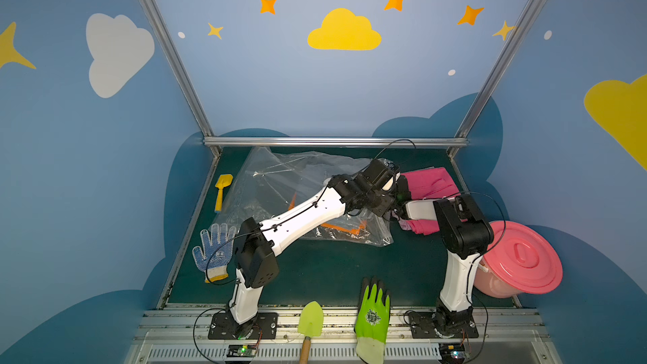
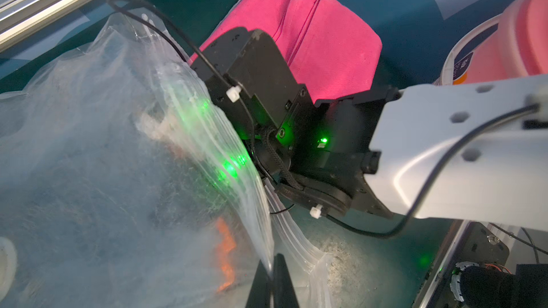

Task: Take the trousers out of the vacuum bag
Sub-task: Take out the trousers from the vacuum bag.

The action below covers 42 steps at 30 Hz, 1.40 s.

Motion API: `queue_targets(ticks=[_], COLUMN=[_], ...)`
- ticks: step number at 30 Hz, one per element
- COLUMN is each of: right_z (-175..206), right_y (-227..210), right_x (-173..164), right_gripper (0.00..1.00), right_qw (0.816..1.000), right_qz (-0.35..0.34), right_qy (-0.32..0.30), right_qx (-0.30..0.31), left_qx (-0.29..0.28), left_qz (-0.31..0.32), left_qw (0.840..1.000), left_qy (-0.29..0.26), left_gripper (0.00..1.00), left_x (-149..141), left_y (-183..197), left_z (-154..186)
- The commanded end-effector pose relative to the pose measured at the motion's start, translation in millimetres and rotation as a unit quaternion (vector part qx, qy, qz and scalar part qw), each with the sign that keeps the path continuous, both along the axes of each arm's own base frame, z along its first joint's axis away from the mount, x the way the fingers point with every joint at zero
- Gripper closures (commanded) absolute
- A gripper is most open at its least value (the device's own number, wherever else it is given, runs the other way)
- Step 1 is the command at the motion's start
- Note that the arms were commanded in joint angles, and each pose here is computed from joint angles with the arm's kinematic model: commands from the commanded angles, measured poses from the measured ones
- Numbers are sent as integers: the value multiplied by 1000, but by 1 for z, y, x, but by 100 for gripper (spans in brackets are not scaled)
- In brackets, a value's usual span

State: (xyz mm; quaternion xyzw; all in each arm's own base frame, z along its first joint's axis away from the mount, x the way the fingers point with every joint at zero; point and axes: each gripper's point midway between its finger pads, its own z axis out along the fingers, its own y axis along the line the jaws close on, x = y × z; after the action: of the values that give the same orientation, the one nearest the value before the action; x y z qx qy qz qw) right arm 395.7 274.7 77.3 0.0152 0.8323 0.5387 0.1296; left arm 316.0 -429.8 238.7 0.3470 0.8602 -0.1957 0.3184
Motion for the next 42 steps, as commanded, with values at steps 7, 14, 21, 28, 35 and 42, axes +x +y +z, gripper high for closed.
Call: queue_targets(ticks=[7,14,21,28,35,42], right_z=[-3,-21,-25,-8,17,36], right_y=[11,16,22,20,13,2], right_x=[0,1,3,4,5,5], right_gripper=[53,44,60,86,96,99], right_qw=[1000,1000,1000,1000,999,998], right_qz=[4,2,8,10,11,4], right_qy=[-11,0,-2,-20,-43,-58], right_qx=[28,19,14,16,19,18], left_qx=[-10,-10,-12,-8,-1,4], left_qz=[-12,-8,-8,-4,5,10], left_qw=[1000,1000,1000,1000,1000,1000], left_qy=[-7,-8,-8,-9,-9,-13], left_gripper=[95,95,95,95,95,95], left_x=[-6,-6,-7,-6,-4,-2], left_y=[-4,-1,-2,1,3,5], left_z=[12,12,12,11,8,9])
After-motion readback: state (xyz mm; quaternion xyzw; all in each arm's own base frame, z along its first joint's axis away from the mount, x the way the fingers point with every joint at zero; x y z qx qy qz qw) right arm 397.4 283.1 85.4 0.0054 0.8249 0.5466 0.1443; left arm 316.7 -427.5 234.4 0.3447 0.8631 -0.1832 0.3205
